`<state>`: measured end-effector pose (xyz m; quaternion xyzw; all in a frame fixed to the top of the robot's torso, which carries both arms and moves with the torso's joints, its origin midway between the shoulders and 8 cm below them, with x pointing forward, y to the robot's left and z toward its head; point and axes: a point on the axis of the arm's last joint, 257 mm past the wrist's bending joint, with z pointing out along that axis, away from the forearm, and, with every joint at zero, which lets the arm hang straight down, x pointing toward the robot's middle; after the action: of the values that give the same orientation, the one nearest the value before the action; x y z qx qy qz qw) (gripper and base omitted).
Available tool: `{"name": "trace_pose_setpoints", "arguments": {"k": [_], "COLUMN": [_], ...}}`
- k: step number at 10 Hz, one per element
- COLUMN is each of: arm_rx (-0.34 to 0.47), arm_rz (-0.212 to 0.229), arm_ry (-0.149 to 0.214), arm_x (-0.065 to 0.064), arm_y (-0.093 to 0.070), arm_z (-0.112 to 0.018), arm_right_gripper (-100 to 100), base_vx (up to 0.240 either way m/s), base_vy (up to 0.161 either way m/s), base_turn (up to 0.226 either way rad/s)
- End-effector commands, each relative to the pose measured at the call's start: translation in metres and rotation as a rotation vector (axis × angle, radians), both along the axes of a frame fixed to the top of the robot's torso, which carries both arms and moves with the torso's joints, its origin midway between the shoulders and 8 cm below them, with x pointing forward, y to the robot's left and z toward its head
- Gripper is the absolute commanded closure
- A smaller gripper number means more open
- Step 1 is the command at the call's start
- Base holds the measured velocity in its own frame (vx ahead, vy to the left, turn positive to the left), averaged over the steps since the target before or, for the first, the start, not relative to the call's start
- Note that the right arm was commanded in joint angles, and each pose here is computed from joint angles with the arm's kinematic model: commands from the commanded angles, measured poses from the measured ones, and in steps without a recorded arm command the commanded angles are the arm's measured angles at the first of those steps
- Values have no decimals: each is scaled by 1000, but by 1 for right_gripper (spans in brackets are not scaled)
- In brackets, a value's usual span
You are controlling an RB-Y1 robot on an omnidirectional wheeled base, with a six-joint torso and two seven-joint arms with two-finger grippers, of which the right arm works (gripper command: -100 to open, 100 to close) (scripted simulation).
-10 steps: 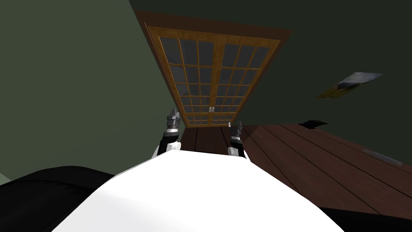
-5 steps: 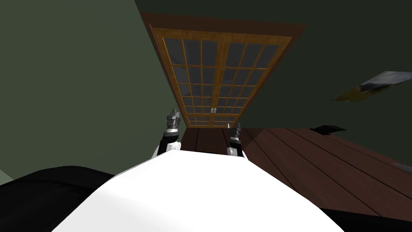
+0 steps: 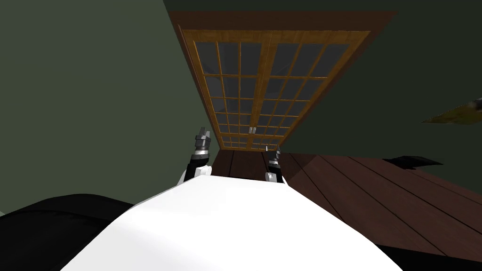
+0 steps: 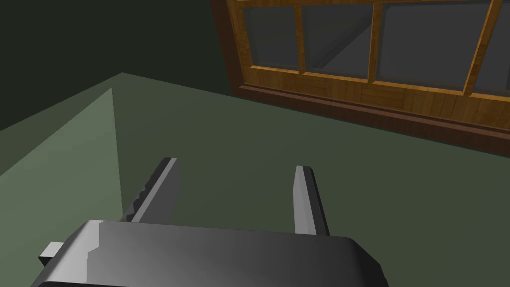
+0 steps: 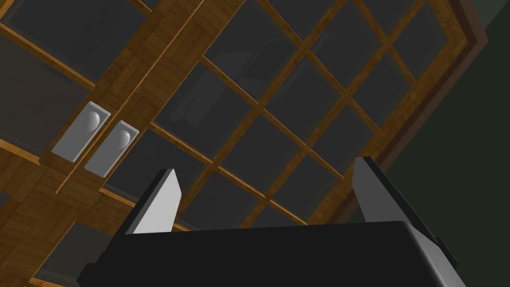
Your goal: Pull the door open
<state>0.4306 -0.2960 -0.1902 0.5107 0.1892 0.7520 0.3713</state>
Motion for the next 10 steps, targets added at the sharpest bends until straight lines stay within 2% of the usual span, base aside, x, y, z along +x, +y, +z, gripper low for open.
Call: {"name": "trace_pose_setpoints", "arguments": {"k": [1, 10], "arm_rx": [48, 297], "arm_rz": [8, 26], "arm_ry": [17, 106], "arm_x": [3, 12], "arm_y": [-4, -29], "arm_z": [-12, -80], "arm_right_gripper": [-100, -100], "base_vx": [103, 96], "base_vy": [-33, -25], "base_turn": [93, 119]}}
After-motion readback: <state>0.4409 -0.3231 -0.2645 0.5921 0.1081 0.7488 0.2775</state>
